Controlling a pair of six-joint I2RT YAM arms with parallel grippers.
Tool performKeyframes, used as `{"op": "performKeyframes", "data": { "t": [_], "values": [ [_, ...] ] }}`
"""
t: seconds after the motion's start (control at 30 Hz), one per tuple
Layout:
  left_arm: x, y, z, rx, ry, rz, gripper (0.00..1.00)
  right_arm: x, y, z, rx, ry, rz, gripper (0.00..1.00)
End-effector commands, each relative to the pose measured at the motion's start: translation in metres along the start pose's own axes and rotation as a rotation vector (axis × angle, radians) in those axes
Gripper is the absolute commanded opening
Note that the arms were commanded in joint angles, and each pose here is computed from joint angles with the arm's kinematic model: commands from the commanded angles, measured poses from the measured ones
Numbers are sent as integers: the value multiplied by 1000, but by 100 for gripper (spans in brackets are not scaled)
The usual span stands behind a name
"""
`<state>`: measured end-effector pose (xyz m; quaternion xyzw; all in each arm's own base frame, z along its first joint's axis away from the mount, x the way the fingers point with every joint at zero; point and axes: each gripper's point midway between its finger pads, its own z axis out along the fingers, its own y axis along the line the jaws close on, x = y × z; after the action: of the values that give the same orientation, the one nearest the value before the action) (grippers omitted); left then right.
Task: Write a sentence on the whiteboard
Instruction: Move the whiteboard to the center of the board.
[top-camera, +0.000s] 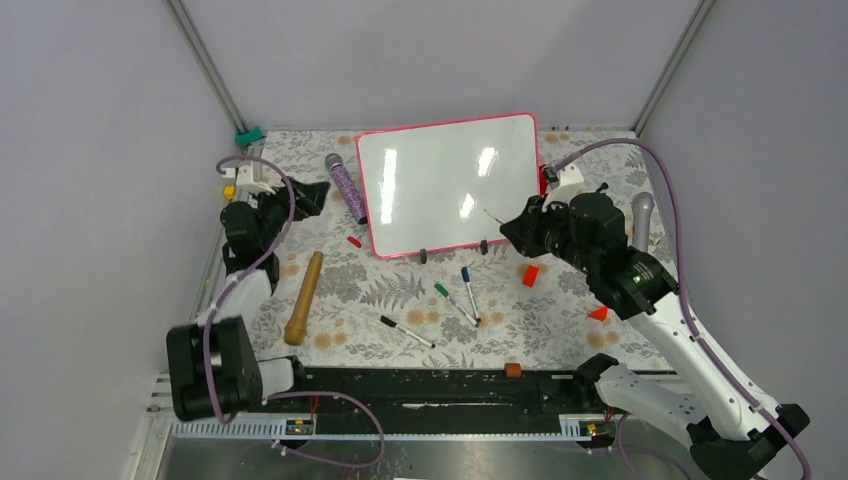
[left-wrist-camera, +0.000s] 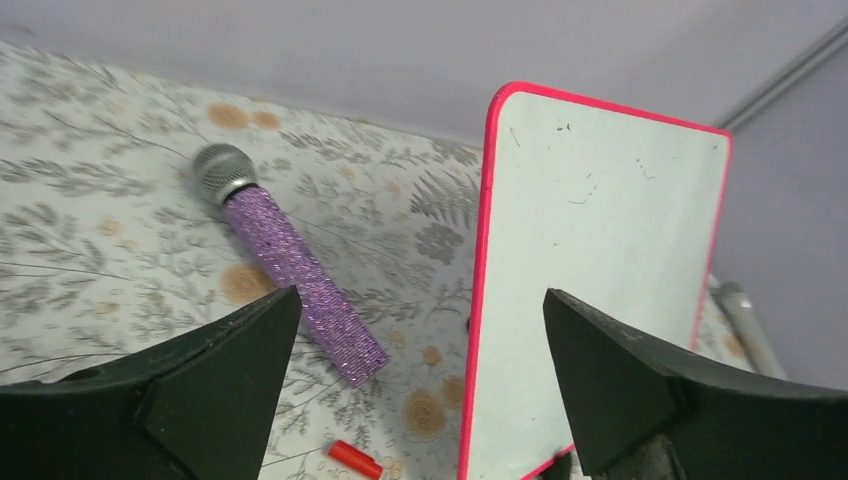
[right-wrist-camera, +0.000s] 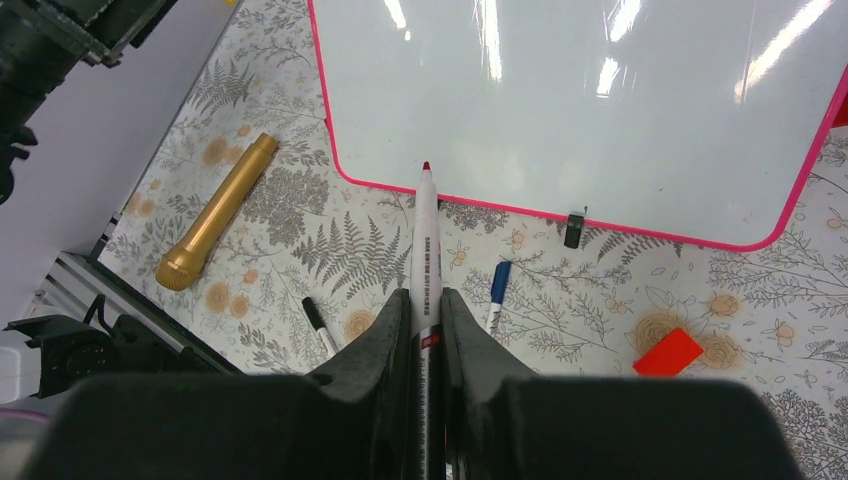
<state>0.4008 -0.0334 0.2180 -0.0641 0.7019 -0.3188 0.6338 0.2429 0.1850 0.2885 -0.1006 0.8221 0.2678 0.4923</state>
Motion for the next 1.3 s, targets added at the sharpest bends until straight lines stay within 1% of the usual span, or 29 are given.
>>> {"op": "performKeyframes", "data": {
  "t": [0.0,0.07,0.13,0.17,0.2,0.27,0.3,0.33,0.37,0.4,0.47,0.53,0.57,0.67,0.7,0.8,0.87,0.93,0.97,1.07,1.1,1.17,1.27],
  "values": [
    [12,43,-36,-308,-31,176,93,-21,6,-7,-14,-66,-5,0],
    [17,51,-46,-353,-63,183,87,-20,7,-6,-20,-62,0,0],
    [16,56,-52,-386,-98,186,85,-21,8,-6,-24,-62,3,0],
    [17,60,-55,-404,-108,173,85,-20,8,-5,-23,-59,5,0],
    [18,62,-55,-408,-106,168,96,-20,8,-5,-22,-59,5,0],
    [22,64,-54,-403,-86,156,99,-21,6,-6,-14,-65,7,0],
    [23,66,-54,-413,-84,153,97,-21,5,-7,-10,-68,9,0],
    [24,73,-58,-454,-82,151,89,-21,5,-8,-8,-73,8,0],
    [22,77,-62,-491,-83,165,86,-21,4,-8,-6,-77,9,0],
    [24,81,-65,-517,-71,200,85,-21,4,-9,-4,-78,9,0],
    [29,82,-67,-522,-68,239,87,-21,3,-9,-3,-79,10,0],
    [35,80,-66,-484,-80,250,98,-20,3,-10,-3,-80,11,0],
    [38,81,-64,-476,-81,244,99,-20,3,-10,-5,-79,11,0],
    [51,85,-59,-462,-44,218,99,-19,3,-11,-5,-81,11,0],
    [51,86,-61,-469,-59,213,99,-19,3,-12,-4,-83,13,0],
    [46,99,-82,-595,-140,168,99,-19,3,-12,-4,-86,13,0],
    [43,99,-88,-612,-174,172,99,-18,2,-12,0,-85,13,0],
    [38,109,-96,-724,-211,145,99,-17,1,-12,0,-86,10,0],
    [41,113,-100,-758,-206,133,99,-17,1,-12,0,-86,10,0],
    [41,102,-92,-683,-190,173,99,-17,1,-11,0,-85,12,0],
    [43,103,-90,-682,-177,175,99,-16,1,-10,-2,-82,12,0],
    [44,107,-89,-710,-160,165,99,-16,1,-10,0,-84,11,0],
    [46,121,-90,-797,-124,136,99,-16,0,-12,1,-86,4,0]
  ]
}}
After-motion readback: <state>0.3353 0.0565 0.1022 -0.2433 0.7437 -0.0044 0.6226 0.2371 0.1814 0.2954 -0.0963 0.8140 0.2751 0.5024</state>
